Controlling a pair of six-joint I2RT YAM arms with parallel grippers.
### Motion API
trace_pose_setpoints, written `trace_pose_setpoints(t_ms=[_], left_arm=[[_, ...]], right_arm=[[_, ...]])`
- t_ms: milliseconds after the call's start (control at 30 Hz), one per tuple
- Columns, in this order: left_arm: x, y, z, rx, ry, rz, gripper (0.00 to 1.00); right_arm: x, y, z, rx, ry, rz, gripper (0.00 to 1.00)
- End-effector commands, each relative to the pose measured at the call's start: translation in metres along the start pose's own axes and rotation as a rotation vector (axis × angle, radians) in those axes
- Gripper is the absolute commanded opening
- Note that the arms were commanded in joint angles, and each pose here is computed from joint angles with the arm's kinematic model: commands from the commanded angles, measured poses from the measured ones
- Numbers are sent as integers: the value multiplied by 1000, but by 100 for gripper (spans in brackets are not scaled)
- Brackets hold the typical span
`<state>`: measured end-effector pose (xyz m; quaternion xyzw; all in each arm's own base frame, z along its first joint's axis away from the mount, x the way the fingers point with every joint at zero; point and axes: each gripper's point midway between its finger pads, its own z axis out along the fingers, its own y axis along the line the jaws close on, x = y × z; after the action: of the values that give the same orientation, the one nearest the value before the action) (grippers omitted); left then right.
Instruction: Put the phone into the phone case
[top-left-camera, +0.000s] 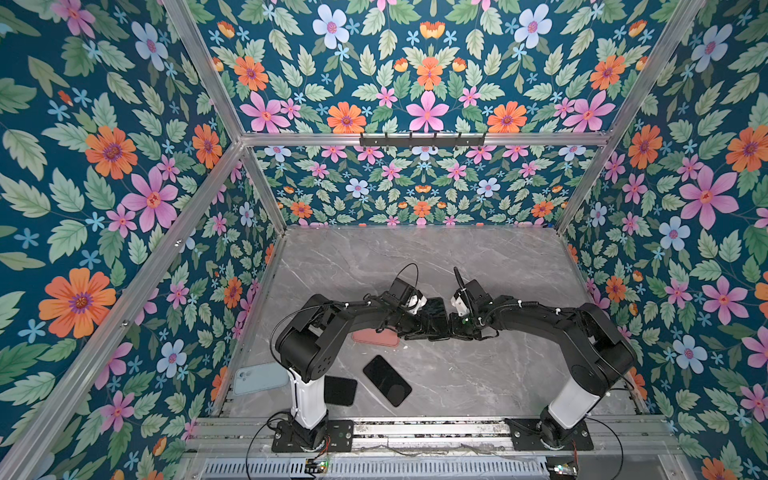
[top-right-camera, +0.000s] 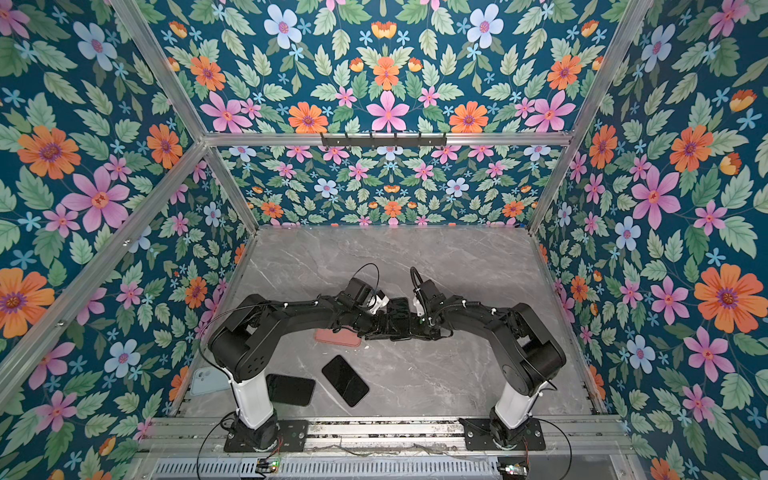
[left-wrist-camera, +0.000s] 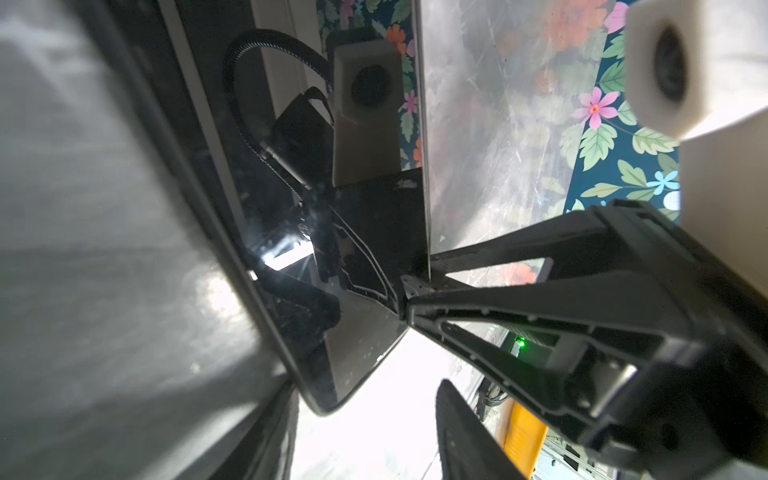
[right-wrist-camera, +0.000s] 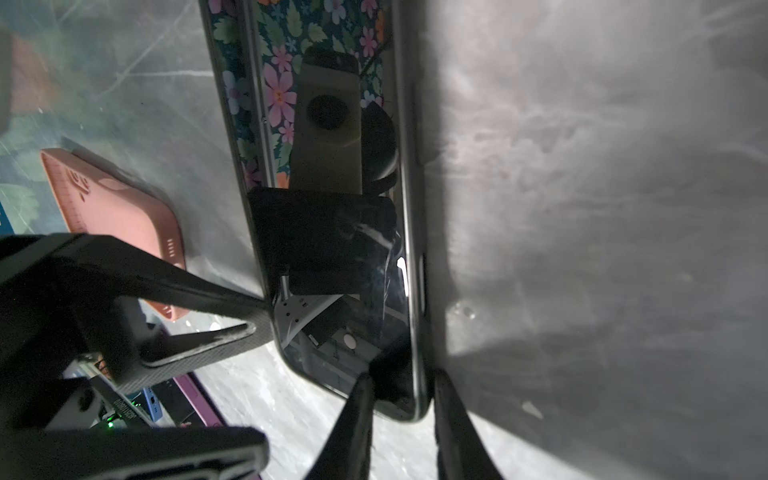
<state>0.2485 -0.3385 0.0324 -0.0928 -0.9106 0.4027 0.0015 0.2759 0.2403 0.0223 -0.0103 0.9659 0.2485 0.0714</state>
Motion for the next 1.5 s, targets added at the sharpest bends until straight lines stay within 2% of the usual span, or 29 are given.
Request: trace_pose_setpoints(t_ms=[0,300,500,567,700,800,1067,1300,1467], left_arm=[[7,23,4,-94,9,-45,56],[9,24,4,-88,-2,-50,56],[5,24,-4,-113,-35,-42,55],[1,23,-9,-135,-58,-32,55],[-5,30,-21,-212,-118,-28,57],[-11,24,-25,-195,-161,-15,58],[-27,7,-46,-210,-239,47,65],[-56,-24,-47,-114,-302,105,73],[-62,-23,-57,-127,-324,114,78]], right_arm=[[5,-3,2,11,14,16,21],[7,-9,2,29,0,38,15],[7,-11,-7,49,-15,41,16],[2,-6,-21,45,-60,32,20],[-3,-6,-36,68,-117,24,34],[-5,-6,-42,84,-148,11,39],[-7,2,-46,119,-185,-23,48],[-13,9,-48,145,-223,-39,53],[-16,10,-45,179,-258,-53,55]])
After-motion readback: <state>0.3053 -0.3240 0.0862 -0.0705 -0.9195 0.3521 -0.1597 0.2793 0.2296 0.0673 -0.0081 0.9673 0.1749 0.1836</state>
